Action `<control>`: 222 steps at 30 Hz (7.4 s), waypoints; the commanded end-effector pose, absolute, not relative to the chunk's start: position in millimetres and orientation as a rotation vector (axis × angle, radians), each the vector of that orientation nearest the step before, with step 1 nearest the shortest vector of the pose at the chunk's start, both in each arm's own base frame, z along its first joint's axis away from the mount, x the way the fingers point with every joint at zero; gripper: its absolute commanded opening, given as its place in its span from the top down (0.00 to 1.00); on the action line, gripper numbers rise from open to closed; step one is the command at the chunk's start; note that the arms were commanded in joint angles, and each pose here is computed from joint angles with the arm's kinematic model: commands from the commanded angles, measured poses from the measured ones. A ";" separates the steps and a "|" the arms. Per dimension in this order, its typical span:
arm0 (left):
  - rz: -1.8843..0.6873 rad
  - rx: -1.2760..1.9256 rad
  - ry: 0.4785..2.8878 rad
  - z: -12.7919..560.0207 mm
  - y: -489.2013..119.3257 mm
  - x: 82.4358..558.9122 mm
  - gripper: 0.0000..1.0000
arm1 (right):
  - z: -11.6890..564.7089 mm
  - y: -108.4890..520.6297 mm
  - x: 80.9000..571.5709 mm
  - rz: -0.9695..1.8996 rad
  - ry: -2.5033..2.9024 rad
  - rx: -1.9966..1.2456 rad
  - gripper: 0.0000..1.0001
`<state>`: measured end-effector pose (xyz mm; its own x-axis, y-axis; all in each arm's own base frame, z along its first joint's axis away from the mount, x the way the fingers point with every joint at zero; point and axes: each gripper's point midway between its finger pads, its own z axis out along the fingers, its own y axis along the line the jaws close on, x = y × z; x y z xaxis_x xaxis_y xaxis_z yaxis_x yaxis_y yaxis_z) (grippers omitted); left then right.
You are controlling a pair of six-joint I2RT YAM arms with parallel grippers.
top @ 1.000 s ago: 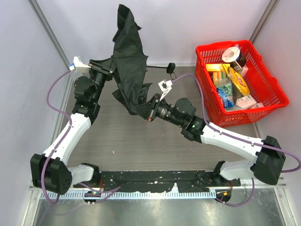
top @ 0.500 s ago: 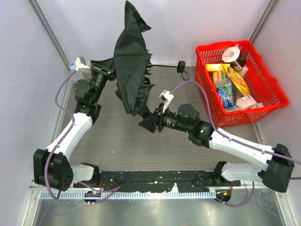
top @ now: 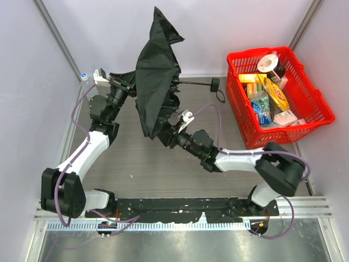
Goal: Put away the umbrella
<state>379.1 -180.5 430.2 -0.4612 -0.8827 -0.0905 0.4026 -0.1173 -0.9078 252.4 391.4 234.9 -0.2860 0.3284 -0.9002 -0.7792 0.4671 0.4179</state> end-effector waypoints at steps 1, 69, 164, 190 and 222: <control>-1.780 -0.489 1.110 472.7 -177.0 338.9 1.00 | 294.2 368.7 289.3 0.942 1.251 -0.258 0.68; -1.748 0.473 1.637 406.4 -247.2 251.3 1.00 | 278.0 376.3 266.1 0.926 1.826 -1.114 0.01; -0.710 -0.705 2.103 198.3 -107.5 245.2 0.31 | -22.5 324.4 243.3 0.631 2.393 -1.818 0.99; -1.433 -1.106 1.820 107.7 -206.0 337.5 0.00 | -19.7 319.0 249.8 1.024 2.526 -1.658 0.99; -0.946 -1.108 1.885 13.0 -190.4 344.8 0.89 | -9.8 323.4 250.4 1.022 2.460 -1.662 0.99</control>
<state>348.3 -212.9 52.4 -0.3611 -0.9312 -0.0495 -0.3089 0.1696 -0.9358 308.4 341.9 23.7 -0.4331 -0.7500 -0.4999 -0.8867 0.2549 0.3858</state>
